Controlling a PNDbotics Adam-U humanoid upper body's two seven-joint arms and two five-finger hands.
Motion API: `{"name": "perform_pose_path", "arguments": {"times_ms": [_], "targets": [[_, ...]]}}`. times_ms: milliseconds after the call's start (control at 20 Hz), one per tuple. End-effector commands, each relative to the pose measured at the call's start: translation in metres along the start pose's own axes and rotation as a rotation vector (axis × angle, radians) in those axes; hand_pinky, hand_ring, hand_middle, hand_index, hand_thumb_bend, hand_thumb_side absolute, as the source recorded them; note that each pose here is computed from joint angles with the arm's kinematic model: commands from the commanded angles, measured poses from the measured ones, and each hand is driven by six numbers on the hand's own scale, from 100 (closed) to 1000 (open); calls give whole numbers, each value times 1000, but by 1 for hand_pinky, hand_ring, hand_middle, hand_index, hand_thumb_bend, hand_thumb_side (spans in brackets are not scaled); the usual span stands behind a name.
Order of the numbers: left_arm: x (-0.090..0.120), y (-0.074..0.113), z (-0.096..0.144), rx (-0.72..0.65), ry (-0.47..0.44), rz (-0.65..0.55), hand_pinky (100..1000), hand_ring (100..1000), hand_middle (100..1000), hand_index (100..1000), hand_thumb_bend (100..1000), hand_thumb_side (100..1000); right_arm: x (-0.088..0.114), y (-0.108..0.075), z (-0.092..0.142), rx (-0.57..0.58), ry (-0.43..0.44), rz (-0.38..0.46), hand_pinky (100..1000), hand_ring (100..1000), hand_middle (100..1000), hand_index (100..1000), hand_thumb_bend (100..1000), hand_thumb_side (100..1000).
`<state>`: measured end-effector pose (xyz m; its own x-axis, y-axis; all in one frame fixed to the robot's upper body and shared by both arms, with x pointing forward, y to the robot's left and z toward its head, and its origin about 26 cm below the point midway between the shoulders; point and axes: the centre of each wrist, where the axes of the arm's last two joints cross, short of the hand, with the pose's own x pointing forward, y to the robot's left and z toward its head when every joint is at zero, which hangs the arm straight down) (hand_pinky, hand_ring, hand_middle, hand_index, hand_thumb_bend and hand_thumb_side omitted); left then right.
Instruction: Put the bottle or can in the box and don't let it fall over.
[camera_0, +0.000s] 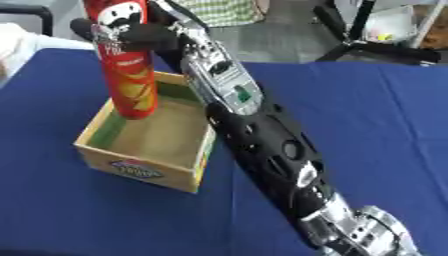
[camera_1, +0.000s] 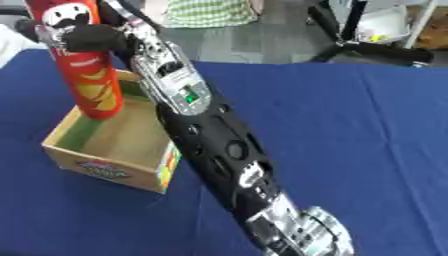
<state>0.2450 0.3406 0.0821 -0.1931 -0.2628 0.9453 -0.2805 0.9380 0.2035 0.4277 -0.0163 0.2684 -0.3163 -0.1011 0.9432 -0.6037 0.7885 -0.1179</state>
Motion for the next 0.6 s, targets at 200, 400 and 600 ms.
{"name": "perform_pose_path", "arguments": {"times_ms": [200, 400, 600], "targets": [[8, 0, -4, -8, -37, -4, 915, 766, 824, 832, 100, 725, 0, -20, -1, -75, 2, 22, 905, 978, 981, 375, 420, 100], [9, 0, -4, -8, -39, -3, 915, 766, 824, 832, 100, 725, -9, -21, 0, -87, 21, 23, 905, 982, 987, 456, 512, 100], [9, 0, -5, -9, -40, -4, 915, 766, 824, 832, 100, 727, -14, -23, 1, -92, 25, 56, 914, 1000, 1000, 723, 752, 159]]}}
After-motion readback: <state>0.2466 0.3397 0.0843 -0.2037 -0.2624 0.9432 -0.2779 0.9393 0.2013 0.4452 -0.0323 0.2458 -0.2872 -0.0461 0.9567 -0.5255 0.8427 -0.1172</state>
